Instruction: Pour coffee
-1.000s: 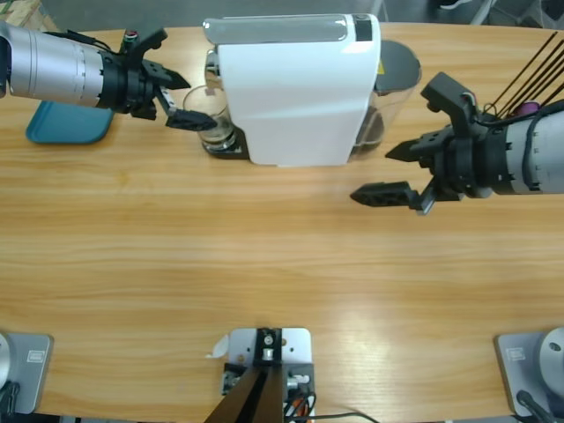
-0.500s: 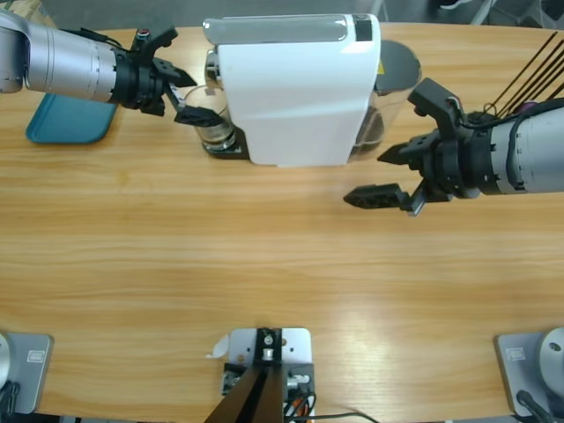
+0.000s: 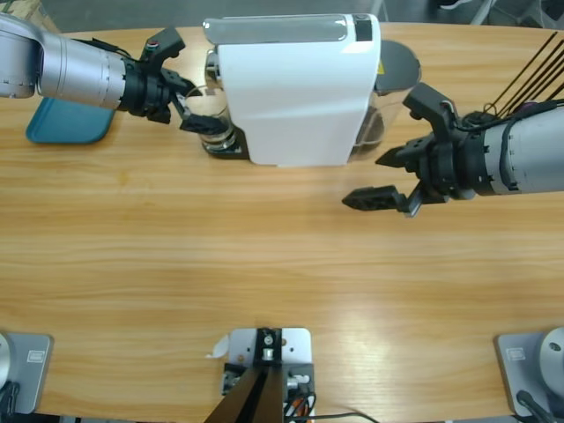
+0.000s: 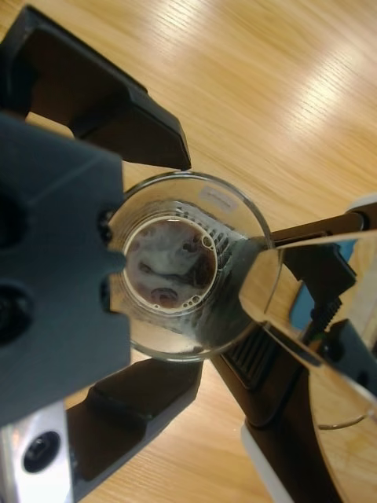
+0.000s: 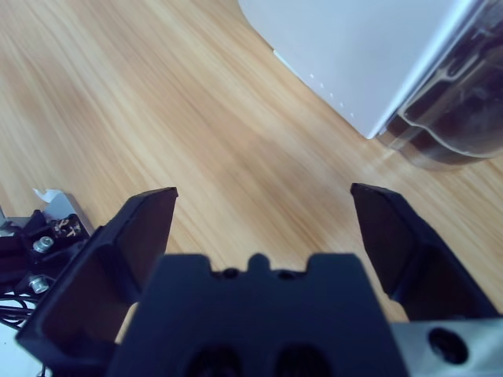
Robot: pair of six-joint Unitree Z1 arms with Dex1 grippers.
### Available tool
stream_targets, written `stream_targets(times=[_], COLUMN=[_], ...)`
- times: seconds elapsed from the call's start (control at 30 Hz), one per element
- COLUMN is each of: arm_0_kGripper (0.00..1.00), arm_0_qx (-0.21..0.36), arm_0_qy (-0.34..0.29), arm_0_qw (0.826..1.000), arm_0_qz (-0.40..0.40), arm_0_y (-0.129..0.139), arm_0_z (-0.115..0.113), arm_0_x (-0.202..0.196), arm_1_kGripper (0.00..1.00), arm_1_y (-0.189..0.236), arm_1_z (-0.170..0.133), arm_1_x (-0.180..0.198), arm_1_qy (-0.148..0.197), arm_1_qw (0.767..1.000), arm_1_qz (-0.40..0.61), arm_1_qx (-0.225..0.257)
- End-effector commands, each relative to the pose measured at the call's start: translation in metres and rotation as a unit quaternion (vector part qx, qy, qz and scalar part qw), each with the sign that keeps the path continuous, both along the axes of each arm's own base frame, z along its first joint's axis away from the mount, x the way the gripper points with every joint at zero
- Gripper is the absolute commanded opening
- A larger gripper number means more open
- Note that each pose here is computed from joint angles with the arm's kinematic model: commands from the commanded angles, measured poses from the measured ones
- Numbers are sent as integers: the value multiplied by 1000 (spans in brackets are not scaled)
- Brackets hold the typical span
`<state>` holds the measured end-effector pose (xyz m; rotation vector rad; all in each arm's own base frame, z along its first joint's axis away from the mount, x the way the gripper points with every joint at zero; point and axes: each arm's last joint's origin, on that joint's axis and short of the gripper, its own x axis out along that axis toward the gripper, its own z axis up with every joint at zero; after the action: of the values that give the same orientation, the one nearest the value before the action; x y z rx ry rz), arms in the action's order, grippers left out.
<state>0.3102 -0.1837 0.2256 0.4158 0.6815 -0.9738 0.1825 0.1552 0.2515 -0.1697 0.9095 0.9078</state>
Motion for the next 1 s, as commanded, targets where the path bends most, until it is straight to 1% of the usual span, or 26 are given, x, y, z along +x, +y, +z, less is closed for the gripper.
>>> stream_targets(times=[0.03, 0.2, 0.3, 0.43, 0.6, 0.73, 0.8, 0.87, 1.0], arm_0_kGripper=[979, 971, 917, 810, 801, 540, 511, 430, 425], arm_0_qx=[7, 4, 3, -5, -17, -26, -28, -28, -28], arm_0_qy=[14, 14, 16, 26, 40, 44, 47, 48, 46], arm_0_qw=[1000, 1000, 1000, 999, 999, 999, 998, 998, 998], arm_0_qz=[1, 3, 6, 17, 26, 17, 14, 13, 14], arm_0_y=[0, 0, 1, 1, 0, 0, 0, 1, 5], arm_0_z=[-15, -13, -12, -11, -11, -10, -9, -9, -9], arm_0_x=[8, 8, 8, 9, 9, 8, 7, 5, 4], arm_1_kGripper=[1000, 1000, 1000, 1000, 1000, 1000, 1000, 1000, 1000], arm_1_y=[1, 0, 0, 0, 2, 2, 1, 1, 1], arm_1_z=[-12, -11, -11, -13, -13, -12, -11, -11, -12], arm_1_x=[4, 2, 3, 3, 5, 4, 4, 4, 4], arm_1_qy=[14, 13, 14, 17, 18, 16, 14, 14, 15], arm_1_qw=[1000, 1000, 1000, 1000, 1000, 1000, 1000, 1000, 1000], arm_1_qz=[4, 4, 4, 6, 7, 7, 7, 6, 7], arm_1_qx=[-7, -5, -5, -5, -4, -3, -2, -2, -3])
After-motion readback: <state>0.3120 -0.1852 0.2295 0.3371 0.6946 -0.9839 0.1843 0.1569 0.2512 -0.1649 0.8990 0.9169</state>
